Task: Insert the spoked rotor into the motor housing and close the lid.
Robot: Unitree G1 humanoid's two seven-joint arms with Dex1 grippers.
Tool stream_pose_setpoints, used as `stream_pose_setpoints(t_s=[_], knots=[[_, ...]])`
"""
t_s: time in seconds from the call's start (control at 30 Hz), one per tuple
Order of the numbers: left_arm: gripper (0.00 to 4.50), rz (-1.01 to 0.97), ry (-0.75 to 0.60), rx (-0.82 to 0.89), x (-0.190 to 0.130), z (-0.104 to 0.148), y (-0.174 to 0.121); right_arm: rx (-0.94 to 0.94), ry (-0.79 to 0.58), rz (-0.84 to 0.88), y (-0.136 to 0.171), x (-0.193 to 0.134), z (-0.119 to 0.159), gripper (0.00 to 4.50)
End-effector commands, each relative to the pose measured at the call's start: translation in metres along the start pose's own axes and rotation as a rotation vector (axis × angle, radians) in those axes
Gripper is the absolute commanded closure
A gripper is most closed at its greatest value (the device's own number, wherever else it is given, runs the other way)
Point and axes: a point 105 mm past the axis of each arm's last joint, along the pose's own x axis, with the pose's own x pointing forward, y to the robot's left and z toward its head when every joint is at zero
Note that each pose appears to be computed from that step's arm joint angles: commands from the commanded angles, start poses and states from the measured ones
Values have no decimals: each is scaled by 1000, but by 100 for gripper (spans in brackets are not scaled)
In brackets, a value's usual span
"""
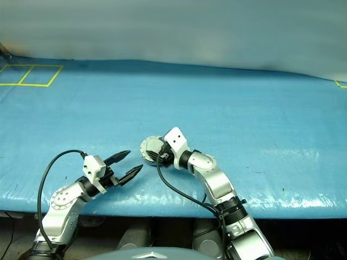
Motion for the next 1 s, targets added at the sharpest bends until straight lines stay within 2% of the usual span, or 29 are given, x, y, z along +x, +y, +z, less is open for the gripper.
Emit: stream_pose_setpoints(t_s=[0.03, 0.1, 0.6, 1.0], knots=[[65, 19, -12, 30, -3, 4, 4, 35, -61, -6, 1, 2, 19, 148], [65, 19, -10, 30, -3, 3, 4, 48, -70, -26, -2, 4, 22, 148], [65, 26, -11, 30, -3, 3, 4, -79, 73, -38, -1, 7, -9, 148], [65, 37, -28, 20, -2, 5, 5, -56, 147, -27, -4, 2, -24, 148]])
